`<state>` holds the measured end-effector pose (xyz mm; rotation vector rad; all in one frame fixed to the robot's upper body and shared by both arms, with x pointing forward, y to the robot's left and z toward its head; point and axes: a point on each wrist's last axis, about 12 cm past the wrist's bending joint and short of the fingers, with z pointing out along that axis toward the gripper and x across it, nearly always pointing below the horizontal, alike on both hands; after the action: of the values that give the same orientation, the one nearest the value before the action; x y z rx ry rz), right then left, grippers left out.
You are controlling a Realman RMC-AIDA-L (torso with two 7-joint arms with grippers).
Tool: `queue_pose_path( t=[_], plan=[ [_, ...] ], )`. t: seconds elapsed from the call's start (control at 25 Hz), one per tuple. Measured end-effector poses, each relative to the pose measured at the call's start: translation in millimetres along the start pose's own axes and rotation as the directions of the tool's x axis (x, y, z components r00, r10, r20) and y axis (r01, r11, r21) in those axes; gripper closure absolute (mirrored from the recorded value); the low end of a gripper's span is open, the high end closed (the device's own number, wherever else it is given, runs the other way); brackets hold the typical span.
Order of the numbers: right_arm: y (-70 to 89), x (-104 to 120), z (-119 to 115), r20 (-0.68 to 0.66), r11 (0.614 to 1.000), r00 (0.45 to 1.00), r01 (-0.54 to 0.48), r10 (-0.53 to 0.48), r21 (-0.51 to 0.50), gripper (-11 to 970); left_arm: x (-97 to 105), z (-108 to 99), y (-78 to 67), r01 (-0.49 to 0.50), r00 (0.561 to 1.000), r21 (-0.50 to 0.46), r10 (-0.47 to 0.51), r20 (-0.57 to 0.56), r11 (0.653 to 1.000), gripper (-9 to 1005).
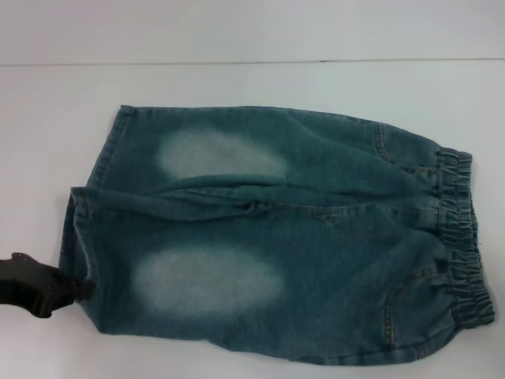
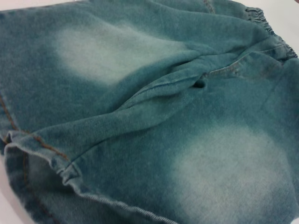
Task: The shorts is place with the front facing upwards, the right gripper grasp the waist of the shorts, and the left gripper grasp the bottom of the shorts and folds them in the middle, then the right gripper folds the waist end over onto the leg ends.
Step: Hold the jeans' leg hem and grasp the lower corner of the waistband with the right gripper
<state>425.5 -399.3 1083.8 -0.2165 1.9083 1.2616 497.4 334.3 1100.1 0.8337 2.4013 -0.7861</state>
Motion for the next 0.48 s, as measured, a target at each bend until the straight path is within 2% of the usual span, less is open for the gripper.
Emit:
queue_pose_path(
  t=[0.16, 0.48],
  plan=[
    [-4.8, 3.3, -15.6, -0.075, 0.990, 0.990, -0.114, 0.120, 0.079, 17, -5.8, 1.6, -0.6, -0.012, 1.000, 0.007, 0.012, 0.004, 1.000, 975],
    [-22.3, 10.5, -7.4, -0.152, 0.959, 0.965, -0.180, 0.215, 0.218, 17, -11.4, 8.3, -2.1, -0.022, 0.999, 0.018, 0.022, -0.025, 1.000, 975]
  ],
)
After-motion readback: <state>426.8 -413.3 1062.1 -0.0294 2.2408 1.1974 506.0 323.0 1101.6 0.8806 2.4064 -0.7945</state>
